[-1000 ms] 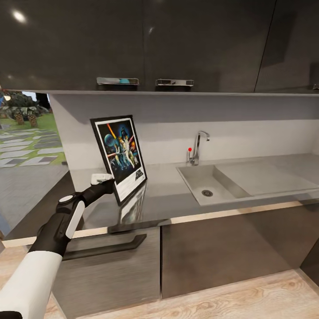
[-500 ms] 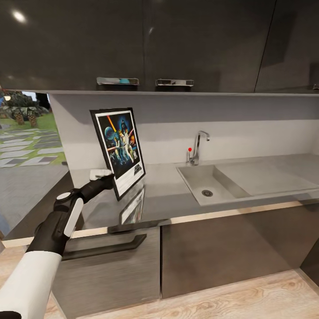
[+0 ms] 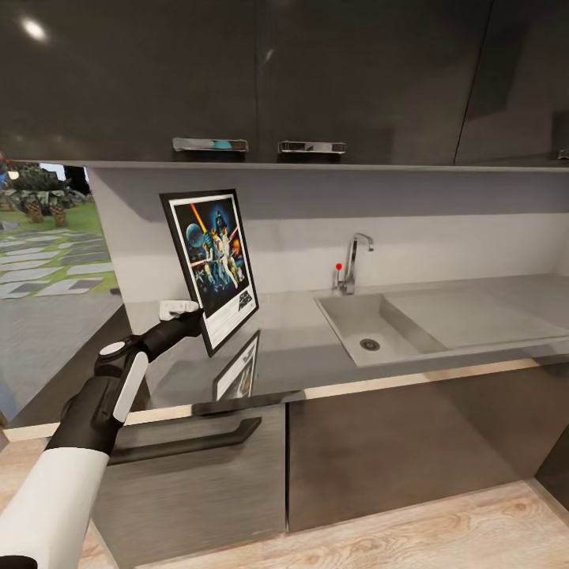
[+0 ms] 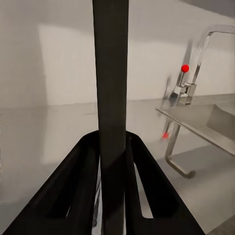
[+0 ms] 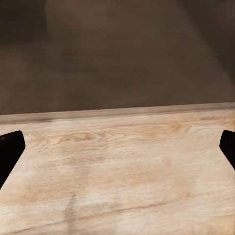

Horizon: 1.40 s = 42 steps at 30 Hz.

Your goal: Pick up the poster from the kitchen countertop and hang it on one of the wall nails in the kitchen.

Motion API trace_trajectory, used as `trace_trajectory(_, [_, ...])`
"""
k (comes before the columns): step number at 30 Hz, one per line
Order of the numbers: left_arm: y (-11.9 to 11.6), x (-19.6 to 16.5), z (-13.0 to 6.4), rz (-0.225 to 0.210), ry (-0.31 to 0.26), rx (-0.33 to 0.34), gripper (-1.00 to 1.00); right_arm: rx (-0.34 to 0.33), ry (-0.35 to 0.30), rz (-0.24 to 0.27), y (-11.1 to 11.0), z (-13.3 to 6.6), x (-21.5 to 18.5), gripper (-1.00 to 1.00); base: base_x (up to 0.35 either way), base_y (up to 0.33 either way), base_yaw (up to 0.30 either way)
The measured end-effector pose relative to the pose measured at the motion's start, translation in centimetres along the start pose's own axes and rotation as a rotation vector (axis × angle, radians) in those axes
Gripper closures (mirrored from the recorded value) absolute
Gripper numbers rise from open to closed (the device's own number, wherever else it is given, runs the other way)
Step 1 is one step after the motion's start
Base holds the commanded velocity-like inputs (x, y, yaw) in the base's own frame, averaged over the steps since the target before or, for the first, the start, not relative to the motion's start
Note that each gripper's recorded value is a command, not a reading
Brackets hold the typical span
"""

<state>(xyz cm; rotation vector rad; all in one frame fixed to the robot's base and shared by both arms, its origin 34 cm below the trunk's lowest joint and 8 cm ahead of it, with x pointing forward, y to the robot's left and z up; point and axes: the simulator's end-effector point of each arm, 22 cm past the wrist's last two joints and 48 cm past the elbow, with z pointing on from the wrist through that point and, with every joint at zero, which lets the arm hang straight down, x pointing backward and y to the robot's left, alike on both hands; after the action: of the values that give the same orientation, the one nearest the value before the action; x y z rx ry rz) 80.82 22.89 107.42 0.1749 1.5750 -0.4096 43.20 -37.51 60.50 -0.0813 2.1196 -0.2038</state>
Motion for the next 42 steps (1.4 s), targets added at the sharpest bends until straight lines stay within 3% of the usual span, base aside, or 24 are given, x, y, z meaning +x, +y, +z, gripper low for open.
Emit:
trace_trajectory(35, [-0.3,0.0,0.1,-0.001,-0.001,0.010,1.00,0.002,0.000,0.002,-0.1,0.0,0.0,-1.00,-0.332,0.000,0.000])
trace_trajectory(39, [-1.1,0.1,0.2,0.007,0.002,0.030,1.00,0.001,0.001,0.001,-0.1,0.0,0.0,-1.00,-0.337,0.000,0.000])
trace_trajectory(42, [-2.6,-0.1,0.1,0.012,0.000,0.091,1.00,0.001,0.001,0.001,-0.1,0.0,0.0,-1.00,-0.337,0.000,0.000])
